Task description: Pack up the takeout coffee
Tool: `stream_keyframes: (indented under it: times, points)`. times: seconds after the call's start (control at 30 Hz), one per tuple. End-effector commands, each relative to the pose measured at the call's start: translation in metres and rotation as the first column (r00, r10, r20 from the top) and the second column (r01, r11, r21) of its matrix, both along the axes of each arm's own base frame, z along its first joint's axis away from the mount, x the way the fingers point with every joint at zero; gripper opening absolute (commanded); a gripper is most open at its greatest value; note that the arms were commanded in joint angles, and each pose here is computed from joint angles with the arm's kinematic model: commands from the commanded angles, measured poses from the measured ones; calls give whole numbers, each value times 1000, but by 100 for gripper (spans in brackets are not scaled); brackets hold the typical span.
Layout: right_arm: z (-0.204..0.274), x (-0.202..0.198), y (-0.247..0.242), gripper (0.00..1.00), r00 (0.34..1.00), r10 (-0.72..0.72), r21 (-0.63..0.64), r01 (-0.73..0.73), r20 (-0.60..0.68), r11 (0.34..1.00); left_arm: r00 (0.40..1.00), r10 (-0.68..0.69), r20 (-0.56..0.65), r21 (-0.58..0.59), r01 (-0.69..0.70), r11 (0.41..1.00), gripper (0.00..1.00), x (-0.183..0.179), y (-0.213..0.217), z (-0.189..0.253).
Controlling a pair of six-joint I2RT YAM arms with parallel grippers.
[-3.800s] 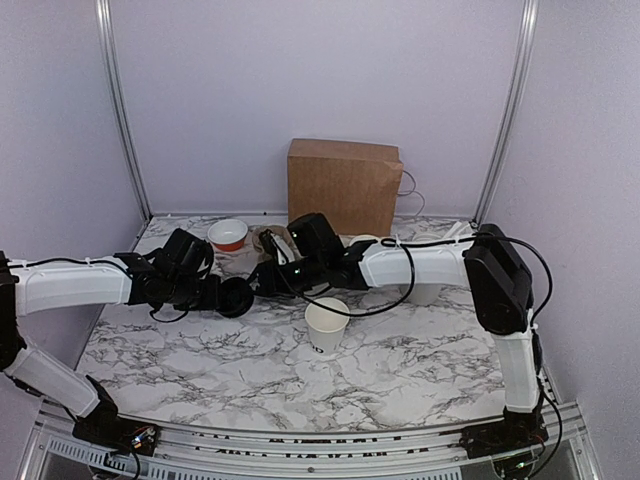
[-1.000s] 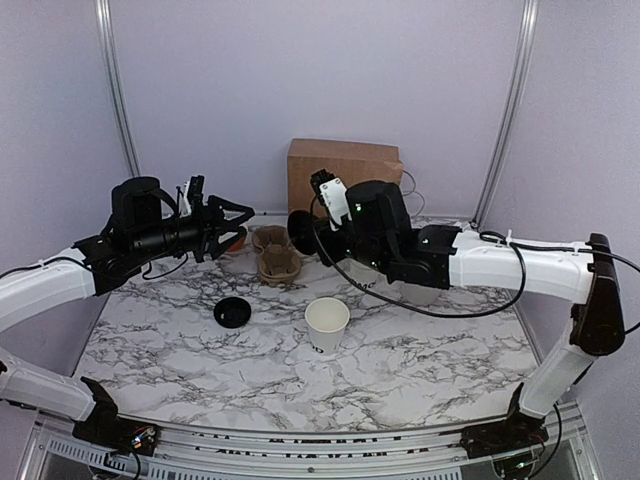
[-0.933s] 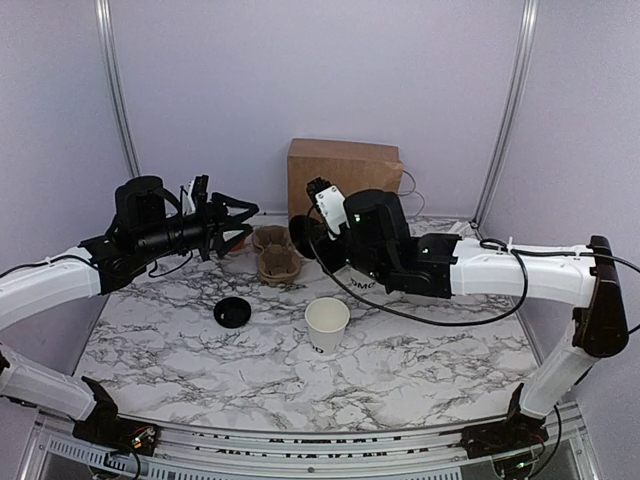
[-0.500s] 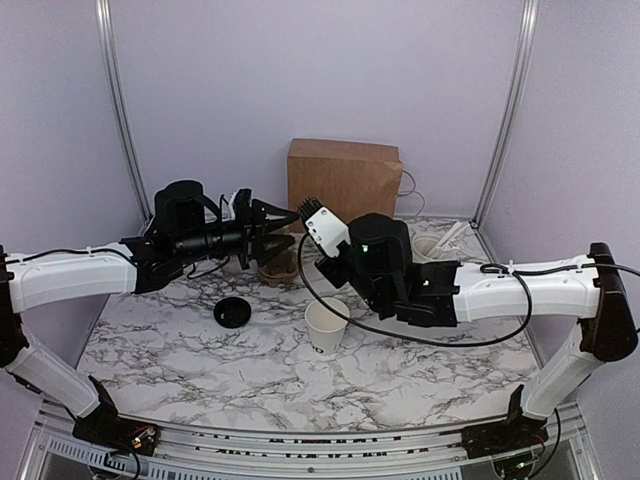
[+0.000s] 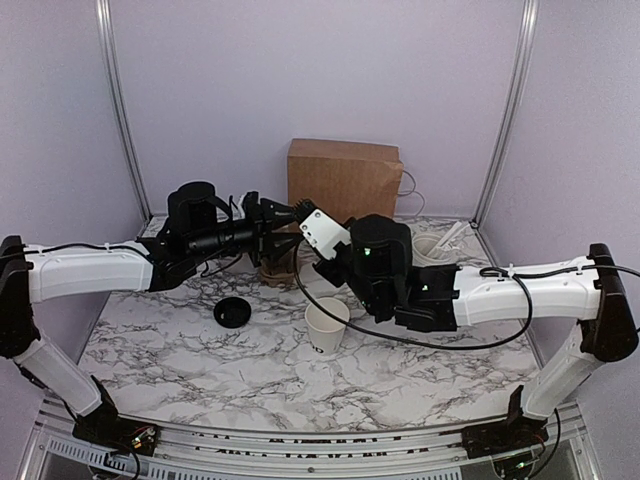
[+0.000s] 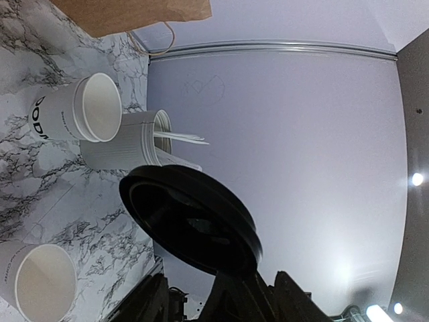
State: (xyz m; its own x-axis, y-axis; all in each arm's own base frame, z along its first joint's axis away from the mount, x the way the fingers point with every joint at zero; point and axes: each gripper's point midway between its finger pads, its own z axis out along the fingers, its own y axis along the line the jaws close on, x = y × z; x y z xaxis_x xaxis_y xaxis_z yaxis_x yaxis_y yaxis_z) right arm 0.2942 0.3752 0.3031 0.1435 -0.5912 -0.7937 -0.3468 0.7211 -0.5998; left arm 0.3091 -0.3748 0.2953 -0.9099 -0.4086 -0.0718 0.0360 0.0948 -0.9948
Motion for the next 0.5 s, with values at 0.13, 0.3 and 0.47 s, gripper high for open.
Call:
stream_keyframes:
  times: [0.13,0.3,0.47]
  points:
    - [14,-5,5,0,1000,7,27,-8,16,1000,999,20,44,-96,-16,995,54,12,-11,33]
    - [14,-4,7,0,1000,9,25,-9,13,1000,999,19,38,-103,-15,995,50,15,-16,32]
    - [11,-4,9,0,1000,9,22,-10,9,1000,1000,20,24,-104,-18,994,43,16,-16,26]
